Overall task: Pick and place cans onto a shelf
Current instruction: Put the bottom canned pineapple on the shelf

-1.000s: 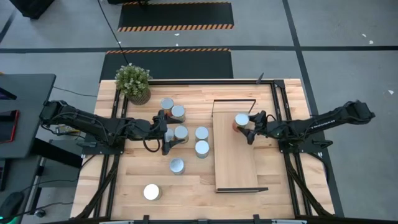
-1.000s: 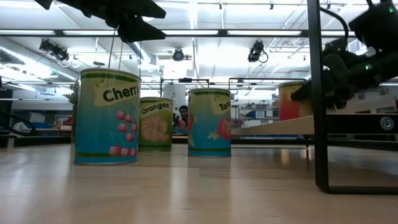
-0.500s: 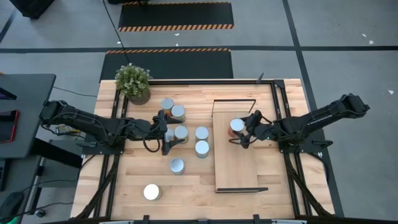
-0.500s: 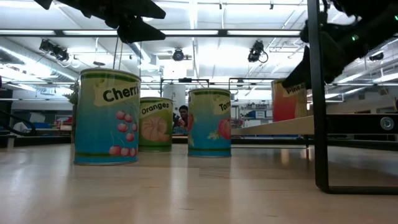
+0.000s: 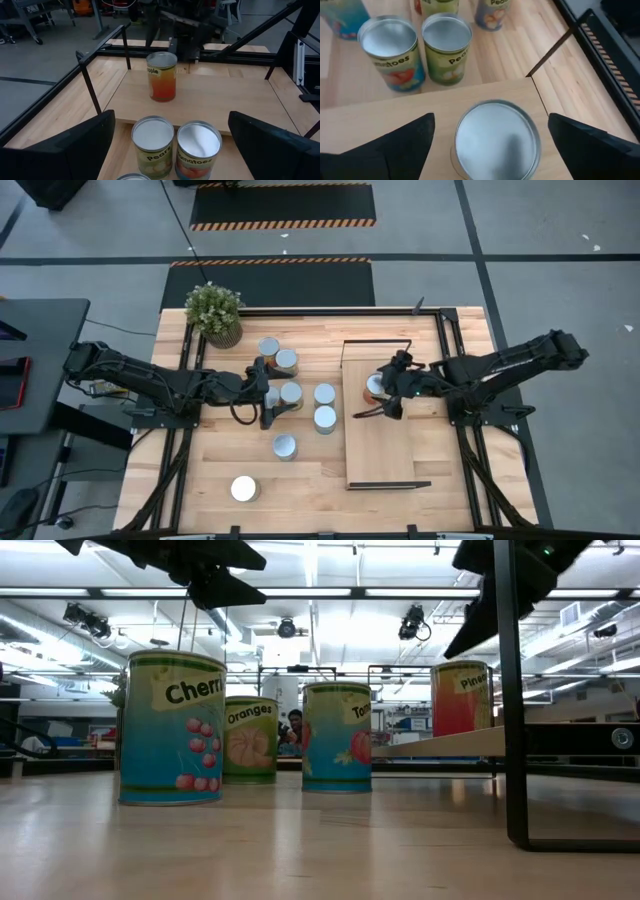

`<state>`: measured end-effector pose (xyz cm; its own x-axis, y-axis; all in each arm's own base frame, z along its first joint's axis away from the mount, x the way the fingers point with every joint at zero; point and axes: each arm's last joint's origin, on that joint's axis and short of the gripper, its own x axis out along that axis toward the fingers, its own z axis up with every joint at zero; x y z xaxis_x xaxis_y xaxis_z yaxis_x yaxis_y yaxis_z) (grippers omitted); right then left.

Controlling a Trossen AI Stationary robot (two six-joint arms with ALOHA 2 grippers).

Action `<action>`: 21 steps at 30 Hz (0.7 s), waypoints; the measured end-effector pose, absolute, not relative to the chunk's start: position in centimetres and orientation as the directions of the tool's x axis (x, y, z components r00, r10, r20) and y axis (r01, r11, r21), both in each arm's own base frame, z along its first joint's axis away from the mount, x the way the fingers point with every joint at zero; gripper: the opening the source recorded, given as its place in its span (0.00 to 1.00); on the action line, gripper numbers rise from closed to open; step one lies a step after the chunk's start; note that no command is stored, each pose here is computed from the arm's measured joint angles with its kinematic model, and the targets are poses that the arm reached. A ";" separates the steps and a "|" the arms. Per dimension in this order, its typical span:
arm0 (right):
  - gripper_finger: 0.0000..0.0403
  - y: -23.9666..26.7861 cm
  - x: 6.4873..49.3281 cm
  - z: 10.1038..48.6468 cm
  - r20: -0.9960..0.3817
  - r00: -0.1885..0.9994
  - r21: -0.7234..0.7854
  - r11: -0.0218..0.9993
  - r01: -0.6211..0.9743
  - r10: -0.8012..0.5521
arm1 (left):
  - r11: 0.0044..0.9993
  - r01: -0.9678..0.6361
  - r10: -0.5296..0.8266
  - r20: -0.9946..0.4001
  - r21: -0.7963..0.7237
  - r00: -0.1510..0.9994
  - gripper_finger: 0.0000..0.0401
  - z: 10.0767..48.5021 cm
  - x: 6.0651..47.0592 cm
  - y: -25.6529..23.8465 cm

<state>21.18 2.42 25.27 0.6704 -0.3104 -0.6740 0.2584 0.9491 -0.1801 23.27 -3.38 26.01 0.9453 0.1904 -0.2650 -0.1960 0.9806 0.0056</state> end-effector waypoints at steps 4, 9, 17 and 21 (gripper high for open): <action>0.98 2.0 22.8 26.8 -0.725 0.630 -0.185 0.959 0.213 -0.279 | 0.981 -0.196 0.190 -0.266 0.006 0.945 0.99 26.0 23.3 -3.4; 0.99 1.5 25.3 27.0 -0.821 0.537 -0.174 0.981 0.086 -0.193 | 0.981 -0.195 0.191 -0.266 0.011 0.945 0.99 26.0 23.3 -3.4; 0.99 1.5 28.2 26.5 -0.907 0.398 -0.203 0.971 -0.128 -0.137 | 0.981 -0.194 0.192 -0.273 0.017 0.943 0.99 25.9 23.3 -3.4; 0.99 1.4 28.9 25.8 -0.943 0.282 -0.230 0.959 -0.165 -0.178 | 0.981 -0.196 0.193 -0.274 0.017 0.942 0.99 25.9 23.3 -3.3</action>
<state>28.91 1.36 25.83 0.2824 -0.1775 -0.9427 -0.1653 0.9590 -0.2301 23.27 -3.33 25.90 0.9421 0.1928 -0.2743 -0.1956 0.9805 0.0172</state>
